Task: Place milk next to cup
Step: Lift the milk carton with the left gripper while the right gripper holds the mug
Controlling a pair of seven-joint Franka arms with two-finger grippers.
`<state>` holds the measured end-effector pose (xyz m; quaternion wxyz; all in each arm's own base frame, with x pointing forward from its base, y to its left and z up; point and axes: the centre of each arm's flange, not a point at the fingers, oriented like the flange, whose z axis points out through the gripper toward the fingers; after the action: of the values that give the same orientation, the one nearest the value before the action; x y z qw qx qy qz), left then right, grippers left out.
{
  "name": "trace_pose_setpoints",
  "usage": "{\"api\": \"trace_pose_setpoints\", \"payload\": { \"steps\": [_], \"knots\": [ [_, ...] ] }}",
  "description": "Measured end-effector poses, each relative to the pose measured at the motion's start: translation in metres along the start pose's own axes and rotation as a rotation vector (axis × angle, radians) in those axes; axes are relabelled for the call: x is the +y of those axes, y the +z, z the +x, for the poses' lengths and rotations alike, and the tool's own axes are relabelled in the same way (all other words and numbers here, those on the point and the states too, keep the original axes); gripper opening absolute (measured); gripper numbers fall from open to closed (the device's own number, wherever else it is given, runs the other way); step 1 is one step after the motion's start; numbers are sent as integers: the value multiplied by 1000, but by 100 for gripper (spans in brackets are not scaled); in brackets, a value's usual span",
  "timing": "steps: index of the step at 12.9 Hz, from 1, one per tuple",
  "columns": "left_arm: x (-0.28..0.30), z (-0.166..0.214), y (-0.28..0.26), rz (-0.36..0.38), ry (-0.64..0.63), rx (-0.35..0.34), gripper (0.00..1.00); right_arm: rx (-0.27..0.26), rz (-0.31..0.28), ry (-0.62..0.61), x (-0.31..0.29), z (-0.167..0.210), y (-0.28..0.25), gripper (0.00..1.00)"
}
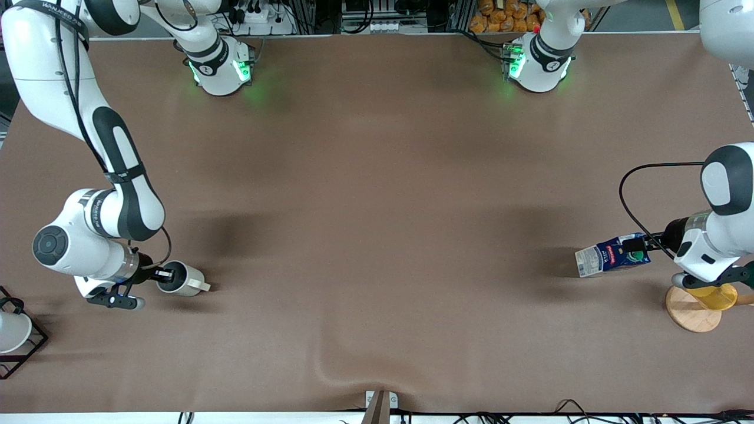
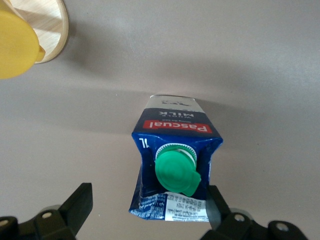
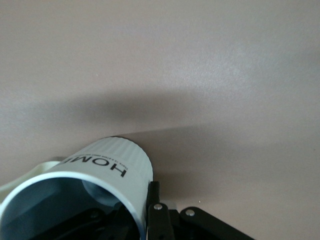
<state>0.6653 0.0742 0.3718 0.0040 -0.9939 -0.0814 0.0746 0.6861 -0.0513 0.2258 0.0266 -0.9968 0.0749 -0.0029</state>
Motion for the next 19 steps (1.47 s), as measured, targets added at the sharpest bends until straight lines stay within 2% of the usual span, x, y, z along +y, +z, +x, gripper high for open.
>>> {"api": "trace_pose_setpoints", "payload": {
  "steps": [4, 8, 15, 19],
  "knots": [
    [3, 0, -5, -41, -13, 7, 100, -8, 1, -4, -3, 0, -56, 4],
    [3, -1, 1, -42, -13, -2, 100, 8, 1, -51, 0, -2, -106, 4],
    [8, 5, 31, -33, -2, -32, 100, 39, 24, -279, 5, 2, -122, 4],
    [9, 10, 41, -20, 4, -22, 96, 7, 32, -301, 2, -2, -119, 4]
  ]
}}
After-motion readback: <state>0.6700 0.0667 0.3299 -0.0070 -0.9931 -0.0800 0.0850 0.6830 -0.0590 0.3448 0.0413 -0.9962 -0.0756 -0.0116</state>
